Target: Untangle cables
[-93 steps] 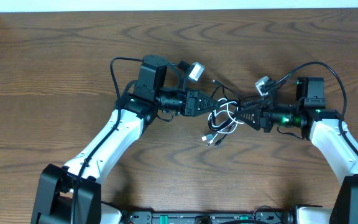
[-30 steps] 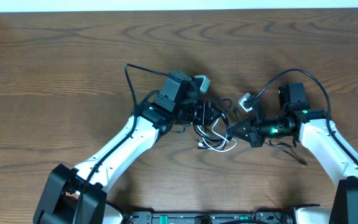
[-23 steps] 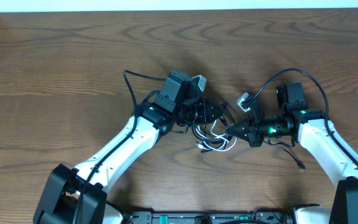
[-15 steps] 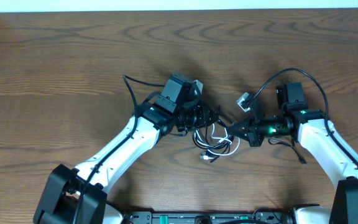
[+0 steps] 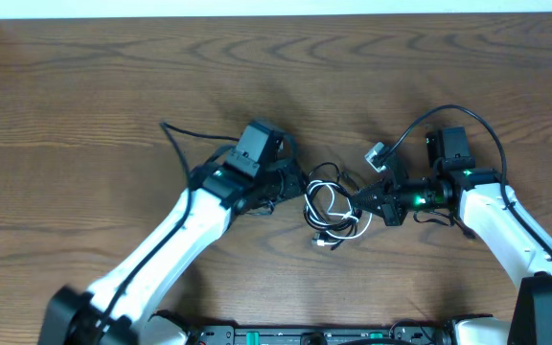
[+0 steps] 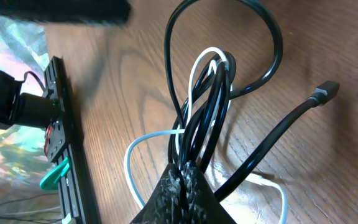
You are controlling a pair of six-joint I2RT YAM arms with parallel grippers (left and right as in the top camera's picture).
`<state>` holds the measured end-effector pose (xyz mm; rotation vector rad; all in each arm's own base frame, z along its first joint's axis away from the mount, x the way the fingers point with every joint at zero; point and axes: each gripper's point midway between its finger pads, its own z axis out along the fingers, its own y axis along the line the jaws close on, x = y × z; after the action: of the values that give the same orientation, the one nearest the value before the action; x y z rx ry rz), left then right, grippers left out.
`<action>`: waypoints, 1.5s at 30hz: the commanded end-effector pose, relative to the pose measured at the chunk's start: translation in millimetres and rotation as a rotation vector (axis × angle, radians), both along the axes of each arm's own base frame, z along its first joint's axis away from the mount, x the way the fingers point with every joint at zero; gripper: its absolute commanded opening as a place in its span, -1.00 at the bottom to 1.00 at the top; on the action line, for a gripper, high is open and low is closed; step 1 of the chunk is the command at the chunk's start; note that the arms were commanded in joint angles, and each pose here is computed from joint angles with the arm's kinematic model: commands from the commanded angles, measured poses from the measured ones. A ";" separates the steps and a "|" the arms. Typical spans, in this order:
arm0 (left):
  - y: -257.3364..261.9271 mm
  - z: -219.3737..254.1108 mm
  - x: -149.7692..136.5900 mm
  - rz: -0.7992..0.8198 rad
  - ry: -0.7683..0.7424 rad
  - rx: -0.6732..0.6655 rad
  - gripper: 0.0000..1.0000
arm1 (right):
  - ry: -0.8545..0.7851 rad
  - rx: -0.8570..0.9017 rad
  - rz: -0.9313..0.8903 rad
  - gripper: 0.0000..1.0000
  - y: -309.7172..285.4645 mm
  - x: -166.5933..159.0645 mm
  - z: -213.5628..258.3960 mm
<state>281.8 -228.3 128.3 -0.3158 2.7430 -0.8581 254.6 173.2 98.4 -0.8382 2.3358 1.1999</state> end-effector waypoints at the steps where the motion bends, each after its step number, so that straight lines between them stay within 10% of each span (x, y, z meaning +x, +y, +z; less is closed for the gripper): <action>1: 1.1 27.4 5.2 0.024 -0.076 -0.028 -0.13 | -0.029 0.025 0.014 -0.98 3.7 1.1 9.9; 18: -13.5 -46.7 -13.4 -0.062 0.097 0.109 -0.14 | -0.015 0.031 -0.011 -0.98 4.2 5.1 11.2; 33: -73.7 -6.8 -28.4 -0.489 -0.062 -0.213 -0.14 | 0.135 0.017 -0.178 -0.98 0.5 18.6 8.3; 45: -78.6 -5.4 -38.4 -0.631 -0.144 -0.223 -0.14 | 0.343 0.082 -0.319 -0.98 4.4 22.9 15.1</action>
<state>245.8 -303.8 118.8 0.5049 2.6702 -1.2577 278.1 171.7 100.7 -0.2982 2.5443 1.2867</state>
